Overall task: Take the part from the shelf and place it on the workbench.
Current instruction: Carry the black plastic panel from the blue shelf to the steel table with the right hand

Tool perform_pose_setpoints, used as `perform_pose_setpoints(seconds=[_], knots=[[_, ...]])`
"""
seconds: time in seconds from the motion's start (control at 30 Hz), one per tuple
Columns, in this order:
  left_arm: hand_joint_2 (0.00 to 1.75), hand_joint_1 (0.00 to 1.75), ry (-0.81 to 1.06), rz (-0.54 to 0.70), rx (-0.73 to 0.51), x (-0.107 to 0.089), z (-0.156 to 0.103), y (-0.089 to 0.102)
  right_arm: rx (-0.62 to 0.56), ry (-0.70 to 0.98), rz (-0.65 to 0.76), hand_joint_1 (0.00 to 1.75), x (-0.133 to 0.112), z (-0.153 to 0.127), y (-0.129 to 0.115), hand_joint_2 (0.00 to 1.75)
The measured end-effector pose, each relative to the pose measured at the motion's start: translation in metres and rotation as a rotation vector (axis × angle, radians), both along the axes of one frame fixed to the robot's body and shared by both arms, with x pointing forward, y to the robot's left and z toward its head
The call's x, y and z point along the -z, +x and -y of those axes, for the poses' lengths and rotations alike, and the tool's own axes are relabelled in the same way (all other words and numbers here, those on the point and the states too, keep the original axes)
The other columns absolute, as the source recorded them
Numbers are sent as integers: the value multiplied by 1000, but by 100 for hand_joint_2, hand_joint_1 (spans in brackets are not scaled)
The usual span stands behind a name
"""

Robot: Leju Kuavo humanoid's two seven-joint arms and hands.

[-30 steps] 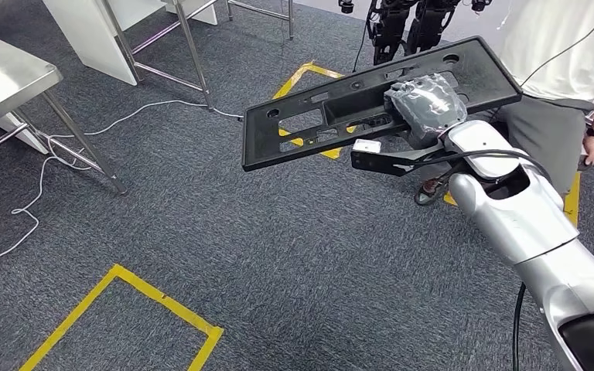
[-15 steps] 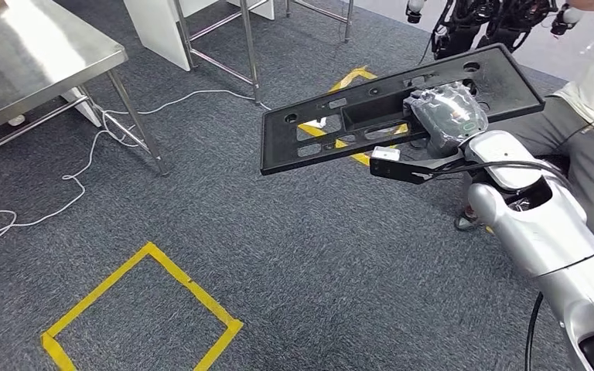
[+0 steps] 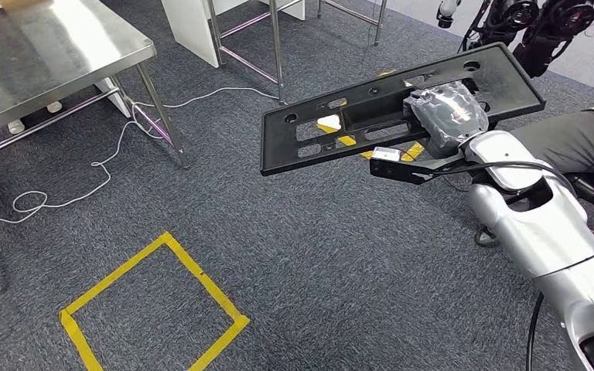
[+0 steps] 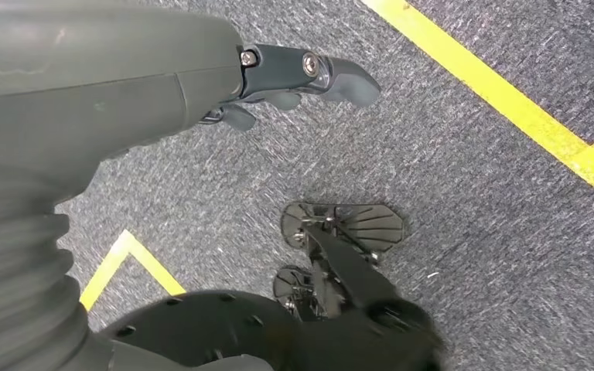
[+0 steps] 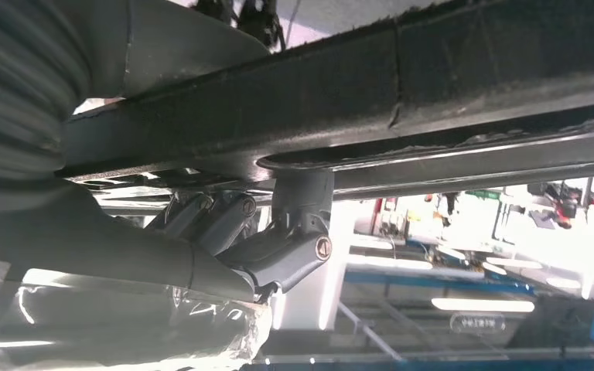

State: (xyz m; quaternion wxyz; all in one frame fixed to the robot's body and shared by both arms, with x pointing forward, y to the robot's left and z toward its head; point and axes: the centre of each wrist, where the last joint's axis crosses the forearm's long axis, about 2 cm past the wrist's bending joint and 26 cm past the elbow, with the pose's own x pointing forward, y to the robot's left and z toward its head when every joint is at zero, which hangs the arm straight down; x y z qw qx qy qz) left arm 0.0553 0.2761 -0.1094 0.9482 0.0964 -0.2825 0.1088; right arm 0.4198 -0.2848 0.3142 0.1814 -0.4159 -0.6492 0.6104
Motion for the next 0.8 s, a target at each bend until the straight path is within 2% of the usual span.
perform_pose_setpoints(seconds=[0.27, 0.43, 0.8], knots=[[175, 0, 0, 5, 4, 0, 1, 3, 13, -1, 9, 175, -3, 9, -1, 175], [175, 0, -1, -2, 2, 0, 2, 2, 29, -14, -13, 175, 5, 18, -4, 175], [175, 0, 2, -18, 7, 0, 3, 0, 29, -13, -8, 175, -3, 20, -3, 175]])
